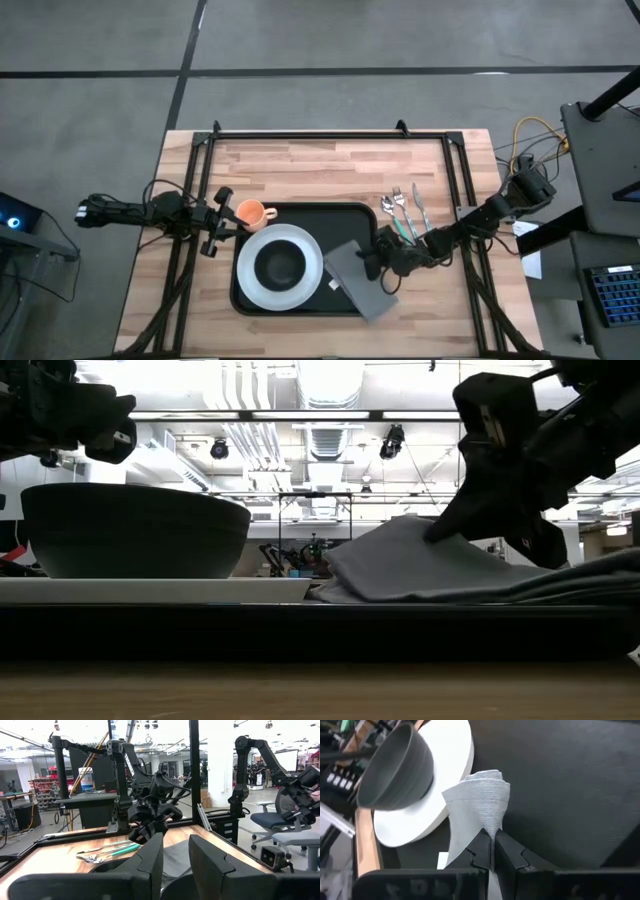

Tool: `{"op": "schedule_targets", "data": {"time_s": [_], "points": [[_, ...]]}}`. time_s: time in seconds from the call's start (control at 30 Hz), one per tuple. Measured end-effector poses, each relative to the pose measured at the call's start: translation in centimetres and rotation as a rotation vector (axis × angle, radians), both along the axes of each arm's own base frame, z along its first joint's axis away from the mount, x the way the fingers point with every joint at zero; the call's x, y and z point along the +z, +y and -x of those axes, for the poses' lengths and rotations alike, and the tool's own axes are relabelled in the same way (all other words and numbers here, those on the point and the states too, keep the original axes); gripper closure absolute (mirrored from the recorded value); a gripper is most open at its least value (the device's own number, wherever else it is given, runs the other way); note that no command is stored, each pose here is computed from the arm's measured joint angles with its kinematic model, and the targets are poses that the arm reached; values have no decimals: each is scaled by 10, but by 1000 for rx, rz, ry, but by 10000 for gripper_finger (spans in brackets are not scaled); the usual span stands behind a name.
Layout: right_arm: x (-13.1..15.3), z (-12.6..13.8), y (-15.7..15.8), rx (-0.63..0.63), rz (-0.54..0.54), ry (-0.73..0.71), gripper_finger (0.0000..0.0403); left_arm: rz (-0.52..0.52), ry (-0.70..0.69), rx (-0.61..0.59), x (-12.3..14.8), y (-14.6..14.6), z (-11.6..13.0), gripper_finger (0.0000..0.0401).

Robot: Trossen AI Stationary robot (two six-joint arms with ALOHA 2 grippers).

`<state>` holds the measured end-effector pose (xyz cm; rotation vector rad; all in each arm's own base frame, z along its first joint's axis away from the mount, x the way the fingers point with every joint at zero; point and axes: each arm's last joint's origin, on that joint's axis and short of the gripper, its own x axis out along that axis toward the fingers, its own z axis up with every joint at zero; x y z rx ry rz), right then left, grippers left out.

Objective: Set up tray
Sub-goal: Put the gray table napkin to the right of the white plate on the black tray

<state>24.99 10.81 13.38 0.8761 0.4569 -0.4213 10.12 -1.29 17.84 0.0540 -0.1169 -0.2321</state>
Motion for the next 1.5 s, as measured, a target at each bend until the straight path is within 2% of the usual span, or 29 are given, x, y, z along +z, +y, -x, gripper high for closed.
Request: {"op": "schedule_targets", "data": {"time_s": [0.23, 0.67, 0.8, 0.93, 1.1, 1.33, 1.5], "points": [[-8, 1, 1, -105, -5, -13, 394, 0, 0, 0, 0, 0, 0, 326], [-45, -7, 2, -353, 2, -20, 394, -3, 36, 0, -4, 0, 0, 326], [-41, -15, 5, -403, 14, -62, 394, -4, 47, 0, -5, 0, 0, 326], [-28, -30, 12, -427, -31, -116, 394, -4, 48, 0, -5, 0, 0, 326], [-23, -40, 17, -464, 13, -22, 394, -19, 51, 1, -5, 0, -1, 326], [-23, -36, 23, -624, 44, 188, 394, -22, 43, 2, -1, 0, 0, 326], [-28, -45, 27, -641, 50, 206, 394, -22, 47, 2, 0, 0, -1, 326]]}}
